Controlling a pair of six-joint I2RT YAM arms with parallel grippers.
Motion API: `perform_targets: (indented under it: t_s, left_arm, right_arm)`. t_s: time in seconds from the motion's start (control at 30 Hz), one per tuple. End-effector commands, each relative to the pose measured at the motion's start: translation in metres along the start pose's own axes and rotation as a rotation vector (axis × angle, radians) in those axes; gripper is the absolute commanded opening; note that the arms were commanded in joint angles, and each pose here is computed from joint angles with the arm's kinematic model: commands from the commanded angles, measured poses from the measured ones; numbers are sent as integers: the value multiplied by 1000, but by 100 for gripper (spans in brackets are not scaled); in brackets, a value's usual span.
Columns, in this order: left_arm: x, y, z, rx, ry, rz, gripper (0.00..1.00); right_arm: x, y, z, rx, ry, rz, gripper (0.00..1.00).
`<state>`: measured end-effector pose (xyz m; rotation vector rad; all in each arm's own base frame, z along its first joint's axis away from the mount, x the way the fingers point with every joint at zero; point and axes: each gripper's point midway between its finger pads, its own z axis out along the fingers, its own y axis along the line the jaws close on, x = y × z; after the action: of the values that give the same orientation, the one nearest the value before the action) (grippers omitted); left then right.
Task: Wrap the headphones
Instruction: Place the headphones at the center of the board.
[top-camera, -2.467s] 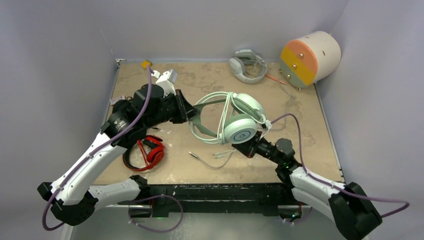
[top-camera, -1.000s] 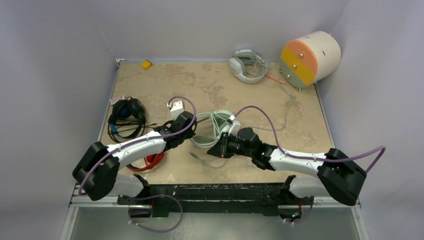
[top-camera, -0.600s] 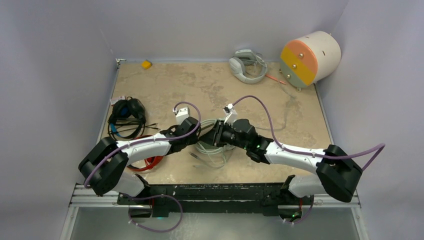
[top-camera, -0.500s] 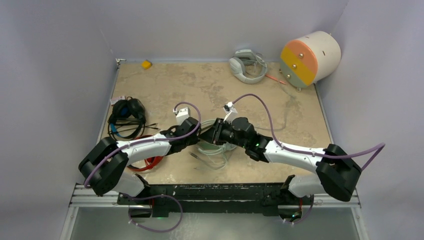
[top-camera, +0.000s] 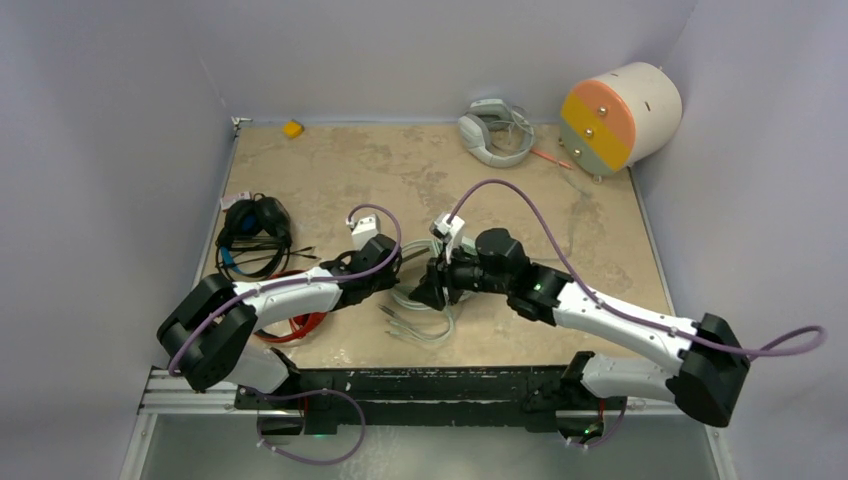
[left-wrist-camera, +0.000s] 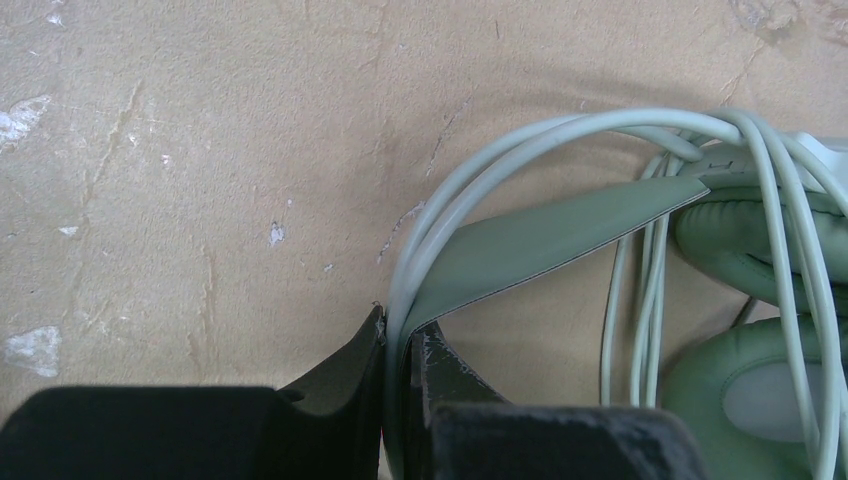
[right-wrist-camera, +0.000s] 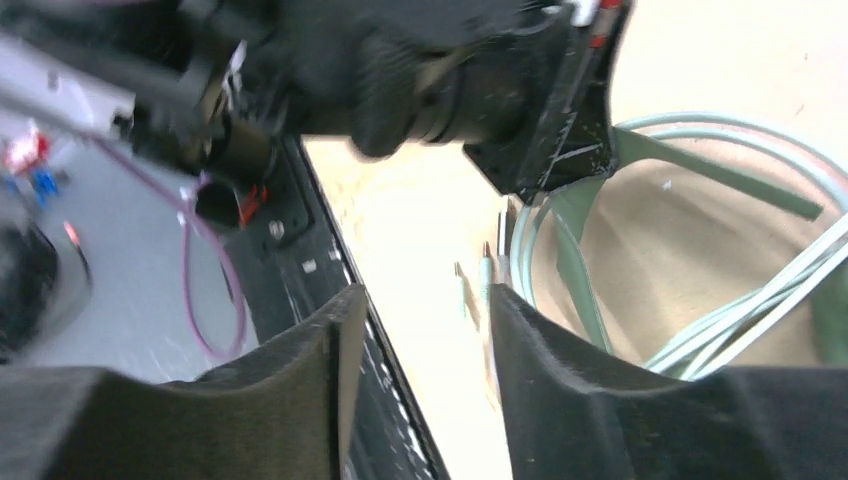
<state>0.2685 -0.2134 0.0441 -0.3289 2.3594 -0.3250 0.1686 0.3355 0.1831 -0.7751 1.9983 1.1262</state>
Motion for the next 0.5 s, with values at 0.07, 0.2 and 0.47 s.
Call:
perform_targets:
  t_s: [0.07, 0.2, 0.47]
  left_arm:
    - [-16, -23, -3, 92, -57, -29, 0]
    - [-16, -22, -2, 90, -60, -5, 0]
    - [-12, -27, 0, 132, -56, 35, 0]
  right_arm:
    - [46, 17, -28, -115, 116, -329, 62]
    - [73, 3, -16, -67, 200, -434, 63]
    - [88, -5, -2, -27, 301, -626, 60]
